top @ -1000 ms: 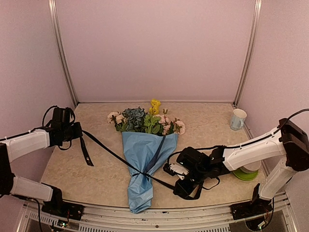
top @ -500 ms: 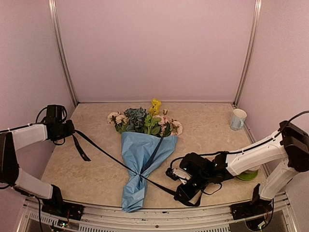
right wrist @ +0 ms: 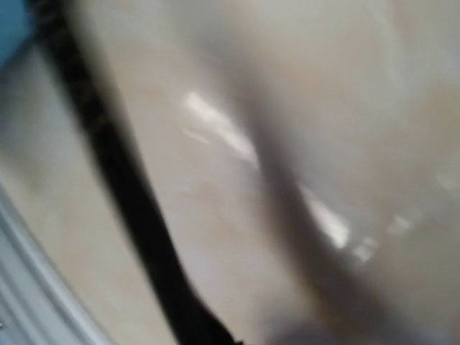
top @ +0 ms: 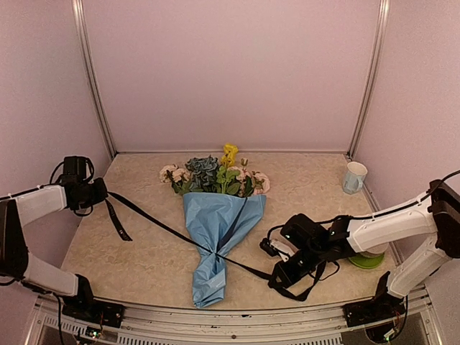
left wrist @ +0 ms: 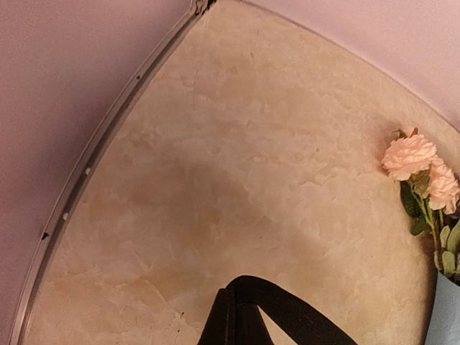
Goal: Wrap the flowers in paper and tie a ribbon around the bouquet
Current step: Tie the ribbon around the folded bouquet, then pick up the center of the board from the right side of the ribbon.
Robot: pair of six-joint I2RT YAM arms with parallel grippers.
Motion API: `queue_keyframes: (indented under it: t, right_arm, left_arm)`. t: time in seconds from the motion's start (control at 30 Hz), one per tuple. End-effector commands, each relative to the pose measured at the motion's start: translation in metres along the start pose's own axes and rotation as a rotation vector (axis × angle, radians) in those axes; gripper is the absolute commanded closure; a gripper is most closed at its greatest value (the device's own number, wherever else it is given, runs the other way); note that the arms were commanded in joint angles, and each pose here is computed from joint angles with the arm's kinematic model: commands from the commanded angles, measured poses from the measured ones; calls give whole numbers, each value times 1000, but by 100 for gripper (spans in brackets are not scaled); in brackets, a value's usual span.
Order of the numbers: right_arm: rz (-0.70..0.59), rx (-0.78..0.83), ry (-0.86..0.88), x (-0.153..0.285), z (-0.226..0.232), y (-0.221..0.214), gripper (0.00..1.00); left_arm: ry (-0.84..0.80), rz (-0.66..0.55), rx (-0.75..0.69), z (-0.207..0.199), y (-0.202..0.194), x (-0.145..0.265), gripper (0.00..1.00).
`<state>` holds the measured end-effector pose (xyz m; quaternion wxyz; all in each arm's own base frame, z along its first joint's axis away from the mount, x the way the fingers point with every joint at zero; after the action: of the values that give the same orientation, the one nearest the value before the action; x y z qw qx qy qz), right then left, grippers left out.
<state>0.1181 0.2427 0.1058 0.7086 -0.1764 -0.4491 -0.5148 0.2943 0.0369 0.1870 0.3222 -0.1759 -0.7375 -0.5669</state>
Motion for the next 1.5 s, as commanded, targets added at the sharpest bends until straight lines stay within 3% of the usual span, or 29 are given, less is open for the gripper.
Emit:
queue_keyframes:
  t: [0.0,0.13,0.23,0.37,0.47,0.53,0.63,0.73,0.8,0.9,1.07,1.23,1.33,1.43,1.47]
  right_arm:
    - [8,142,-35,26,37,25,100]
    - [-169,328,115,63,90,69,100]
    - [-238,395,148,79,109,87,100]
    - [-305,487,239,91,128,98,100]
    - [-350,548,310,98,140,105,100]
    - [-373,564,329,102,143,109,100]
    - [-399,566,366,106,143,115,100]
    - [-391,541,404,105,137,116,100]
    - [-390,528,412,105,134,116,100]
    - [-398,529,451,107,133,111,100]
    - [-403,522,454,107,130,107,100]
    - [-385,515,462,100,127,105,100]
    - [-376,515,468,100,125,102,100]
    - [-376,508,475,100,121,95,100]
    - [-369,499,469,99,118,93,100]
  left_arm:
    - [-16,-277,-83,-34,32,35,100]
    - [-294,-267,-236,-95,1,67,100]
    - [-412,-247,-331,-123,-29,91,96]
    - [-617,-213,-522,-159,-66,128,72]
    - [-778,-221,-684,-188,-89,161,41]
    - [-861,-224,-785,-206,-100,183,25]
    - [-1049,-217,-962,-227,-122,204,13]
    - [-1133,-236,-1089,-245,-142,209,17]
    - [-1148,-293,-1114,-254,-148,204,27]
    - [-1154,-425,-1113,-262,-158,190,52]
    - [-1168,-542,-1060,-278,-164,177,49]
    - [-1274,-483,-1037,-301,-173,172,52]
    - [-1203,-455,-1001,-305,-175,160,86]
    - [-1245,-432,-962,-308,-176,154,100]
    - [-1260,-426,-952,-309,-177,153,100]
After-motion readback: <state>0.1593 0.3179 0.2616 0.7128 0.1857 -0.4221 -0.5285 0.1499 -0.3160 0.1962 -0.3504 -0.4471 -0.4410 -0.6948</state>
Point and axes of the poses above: each gripper's point midway between its finger pads, its own x axis back along the fingers, its own z axis along the line the jaws close on, y = z × x, the point moved 10 cm from there along x, back along the fingers, and after that the axes turned 6 degrees about -x, right-handed, at the moved point
